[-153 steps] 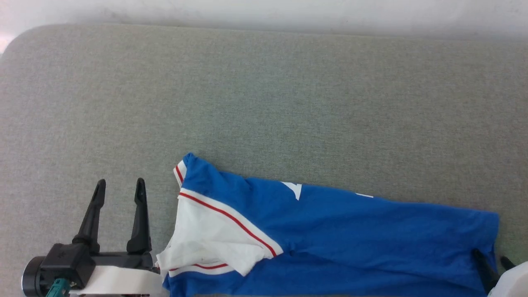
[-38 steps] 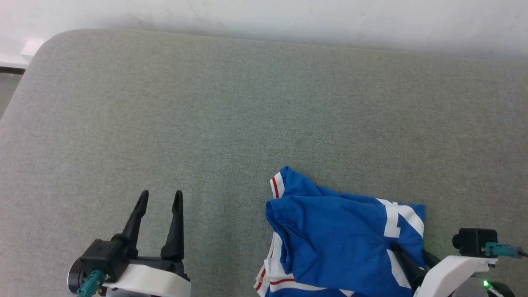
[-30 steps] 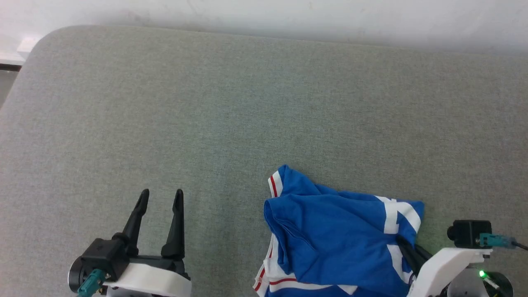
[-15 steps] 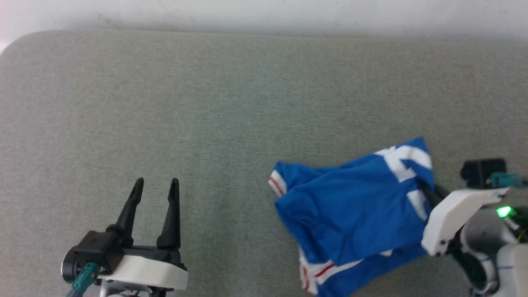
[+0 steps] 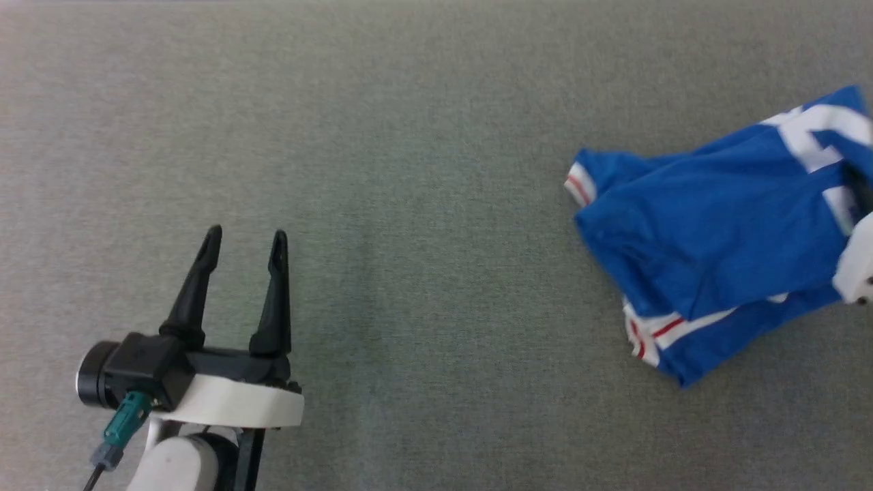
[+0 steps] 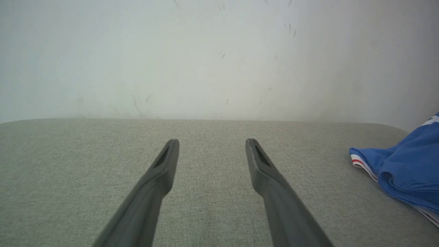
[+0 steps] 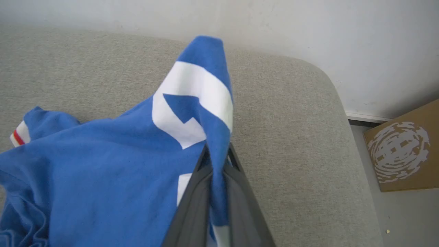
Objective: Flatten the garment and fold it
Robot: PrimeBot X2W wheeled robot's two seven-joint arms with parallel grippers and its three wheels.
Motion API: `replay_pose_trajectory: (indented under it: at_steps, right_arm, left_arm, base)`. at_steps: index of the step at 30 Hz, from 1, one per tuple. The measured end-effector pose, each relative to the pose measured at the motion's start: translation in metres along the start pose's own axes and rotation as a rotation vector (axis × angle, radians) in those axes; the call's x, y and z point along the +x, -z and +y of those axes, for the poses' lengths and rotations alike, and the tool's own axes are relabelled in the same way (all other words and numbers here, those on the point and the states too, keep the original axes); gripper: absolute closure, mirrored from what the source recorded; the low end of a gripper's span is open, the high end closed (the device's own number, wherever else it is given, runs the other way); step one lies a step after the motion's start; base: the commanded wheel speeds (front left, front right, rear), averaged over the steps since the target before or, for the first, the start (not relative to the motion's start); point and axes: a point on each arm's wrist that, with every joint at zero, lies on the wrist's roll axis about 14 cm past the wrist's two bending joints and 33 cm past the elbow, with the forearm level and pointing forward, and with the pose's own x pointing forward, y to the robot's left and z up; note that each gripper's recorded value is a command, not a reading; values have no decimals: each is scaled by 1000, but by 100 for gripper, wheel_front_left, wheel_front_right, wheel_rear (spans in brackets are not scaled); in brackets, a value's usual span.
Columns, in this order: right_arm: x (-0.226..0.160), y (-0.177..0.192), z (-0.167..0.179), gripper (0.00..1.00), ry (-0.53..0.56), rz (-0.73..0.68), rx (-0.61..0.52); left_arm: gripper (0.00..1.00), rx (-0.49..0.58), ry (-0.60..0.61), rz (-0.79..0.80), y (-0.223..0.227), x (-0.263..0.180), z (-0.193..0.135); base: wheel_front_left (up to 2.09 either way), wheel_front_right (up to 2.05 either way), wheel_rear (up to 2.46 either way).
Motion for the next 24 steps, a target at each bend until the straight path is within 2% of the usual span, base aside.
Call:
replay_pose_trajectory:
  at_steps: [13,20,24]
  right_arm:
    - [10,12,-113,100,276,53,-46]
    - [18,31,-152,100,373,93,-49]
    - [23,35,-161,100,394,100,-64]
  left_arm:
    - [0,38,84,10,29,44,-18]
    - [0,14,117,-14,40,61,-30]
    - [0,21,126,-26,41,63,-30]
  base:
    - [0,0,0]
    - [0,0,0]
    - [0,0,0]
